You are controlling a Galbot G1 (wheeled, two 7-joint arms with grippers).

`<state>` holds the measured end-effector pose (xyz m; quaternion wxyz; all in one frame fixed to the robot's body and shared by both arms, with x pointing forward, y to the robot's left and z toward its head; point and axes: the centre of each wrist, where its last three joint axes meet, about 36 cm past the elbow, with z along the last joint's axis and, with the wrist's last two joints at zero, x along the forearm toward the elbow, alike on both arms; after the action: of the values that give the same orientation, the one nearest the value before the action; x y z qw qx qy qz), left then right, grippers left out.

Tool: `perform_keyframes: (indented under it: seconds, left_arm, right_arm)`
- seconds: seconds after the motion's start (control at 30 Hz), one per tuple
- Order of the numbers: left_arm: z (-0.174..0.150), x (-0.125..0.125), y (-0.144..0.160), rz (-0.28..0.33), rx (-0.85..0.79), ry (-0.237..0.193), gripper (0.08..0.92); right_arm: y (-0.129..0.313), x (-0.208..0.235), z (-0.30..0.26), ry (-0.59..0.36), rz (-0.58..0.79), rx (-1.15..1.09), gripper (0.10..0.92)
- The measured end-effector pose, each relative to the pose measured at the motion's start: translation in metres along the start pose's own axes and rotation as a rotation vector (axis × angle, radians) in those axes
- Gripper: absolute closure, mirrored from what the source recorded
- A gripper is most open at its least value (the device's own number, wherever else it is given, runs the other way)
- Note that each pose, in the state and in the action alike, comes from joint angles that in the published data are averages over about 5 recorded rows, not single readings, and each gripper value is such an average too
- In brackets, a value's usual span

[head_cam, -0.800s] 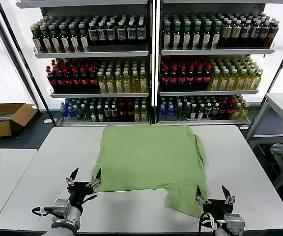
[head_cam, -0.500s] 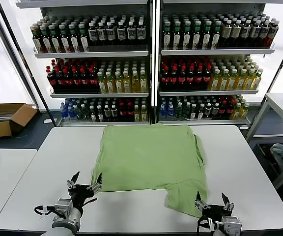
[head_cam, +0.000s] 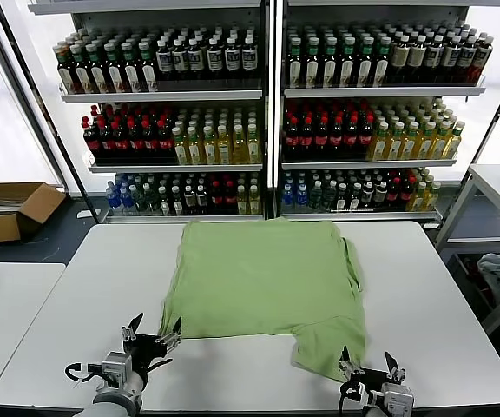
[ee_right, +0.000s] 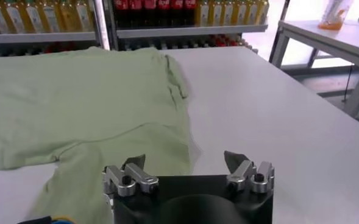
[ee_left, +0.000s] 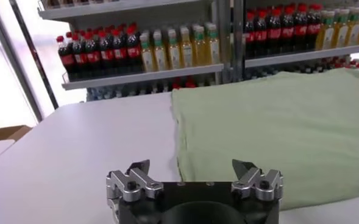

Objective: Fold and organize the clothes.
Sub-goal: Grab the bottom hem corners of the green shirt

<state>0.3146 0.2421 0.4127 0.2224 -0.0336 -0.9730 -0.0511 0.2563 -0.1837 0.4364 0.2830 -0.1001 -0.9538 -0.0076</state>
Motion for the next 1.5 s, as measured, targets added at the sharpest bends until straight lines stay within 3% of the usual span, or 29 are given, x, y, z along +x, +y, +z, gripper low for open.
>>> perform_keyframes:
  seconds: [0.7, 0.8, 0.93, 1.1, 1.5]
  left_arm:
    - [0.012, -0.009, -0.003, 0.034, 0.017, 0.064, 0.177]
    - [0.014, -0.008, -0.003, 0.036, 0.015, 0.071, 0.177]
    - [0.016, -0.007, -0.005, 0.043, 0.013, 0.083, 0.189]
    - [0.020, -0.007, -0.007, 0.050, 0.012, 0.099, 0.320]
    - [0.025, -0.007, -0.009, 0.063, 0.022, 0.114, 0.666]
  right_arm:
    - [0.007, -0.009, 0.015, 0.048, -0.001, 0.015, 0.200]
    - [0.007, -0.009, 0.017, 0.053, -0.004, 0.016, 0.221]
    - [0.006, -0.009, 0.019, 0.060, -0.007, 0.017, 0.307]
    - [0.005, -0.010, 0.021, 0.066, -0.007, 0.020, 0.409]
    - [0.002, -0.012, 0.022, 0.071, -0.006, 0.014, 0.753]
